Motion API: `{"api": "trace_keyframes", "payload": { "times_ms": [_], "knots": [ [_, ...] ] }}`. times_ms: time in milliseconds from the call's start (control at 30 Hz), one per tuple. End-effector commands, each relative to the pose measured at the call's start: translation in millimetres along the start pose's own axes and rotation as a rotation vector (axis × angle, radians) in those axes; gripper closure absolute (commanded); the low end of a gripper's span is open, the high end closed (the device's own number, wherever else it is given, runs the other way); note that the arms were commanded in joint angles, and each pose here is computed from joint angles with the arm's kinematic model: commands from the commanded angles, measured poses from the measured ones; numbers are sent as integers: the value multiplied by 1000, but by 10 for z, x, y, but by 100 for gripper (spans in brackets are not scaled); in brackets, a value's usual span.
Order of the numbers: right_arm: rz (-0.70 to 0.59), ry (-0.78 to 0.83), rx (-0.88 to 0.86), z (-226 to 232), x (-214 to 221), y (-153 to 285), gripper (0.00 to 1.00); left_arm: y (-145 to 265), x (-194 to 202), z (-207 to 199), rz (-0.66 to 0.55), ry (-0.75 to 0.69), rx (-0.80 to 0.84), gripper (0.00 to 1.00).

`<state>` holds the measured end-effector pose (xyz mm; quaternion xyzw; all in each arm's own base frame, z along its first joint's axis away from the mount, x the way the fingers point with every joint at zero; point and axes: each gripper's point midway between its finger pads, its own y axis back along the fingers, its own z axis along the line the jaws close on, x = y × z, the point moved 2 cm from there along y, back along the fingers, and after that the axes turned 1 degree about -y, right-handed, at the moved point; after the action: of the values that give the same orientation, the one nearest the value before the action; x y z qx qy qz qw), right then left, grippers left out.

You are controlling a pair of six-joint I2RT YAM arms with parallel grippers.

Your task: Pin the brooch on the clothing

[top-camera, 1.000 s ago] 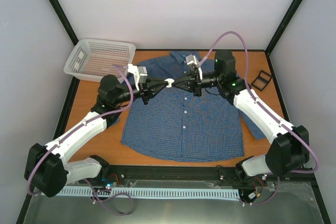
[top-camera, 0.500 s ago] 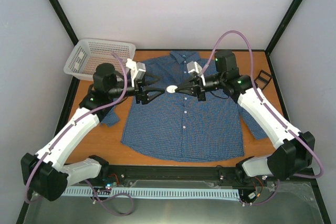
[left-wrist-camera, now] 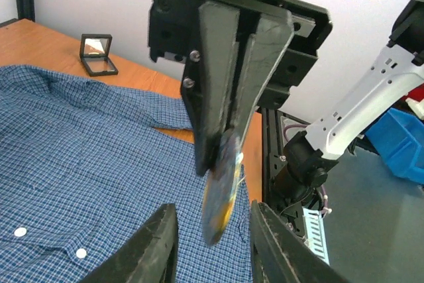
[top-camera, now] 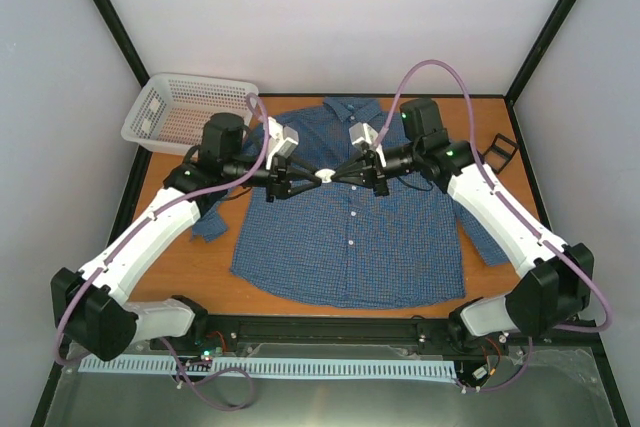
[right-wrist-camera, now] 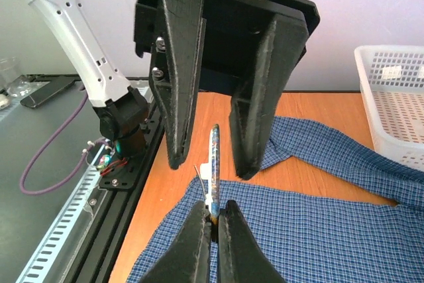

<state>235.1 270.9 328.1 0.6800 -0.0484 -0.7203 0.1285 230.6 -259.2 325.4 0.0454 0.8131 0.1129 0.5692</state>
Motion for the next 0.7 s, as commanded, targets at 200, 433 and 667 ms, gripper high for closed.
{"api": "trace_keyframes", "payload": {
  "times_ms": [200, 433, 667],
  "knots": [
    [14, 13, -12, -9, -21, -37, 97, -46, -114, -64, 11, -84, -23, 80],
    [12, 15, -19, -4, -25, -39, 98, -22, -64, -92, 25, -89, -23, 76],
    [19, 6, -28, -1, 8, -53, 97, -16, -131, -96, 15, -103, -29, 84]
  ]
}}
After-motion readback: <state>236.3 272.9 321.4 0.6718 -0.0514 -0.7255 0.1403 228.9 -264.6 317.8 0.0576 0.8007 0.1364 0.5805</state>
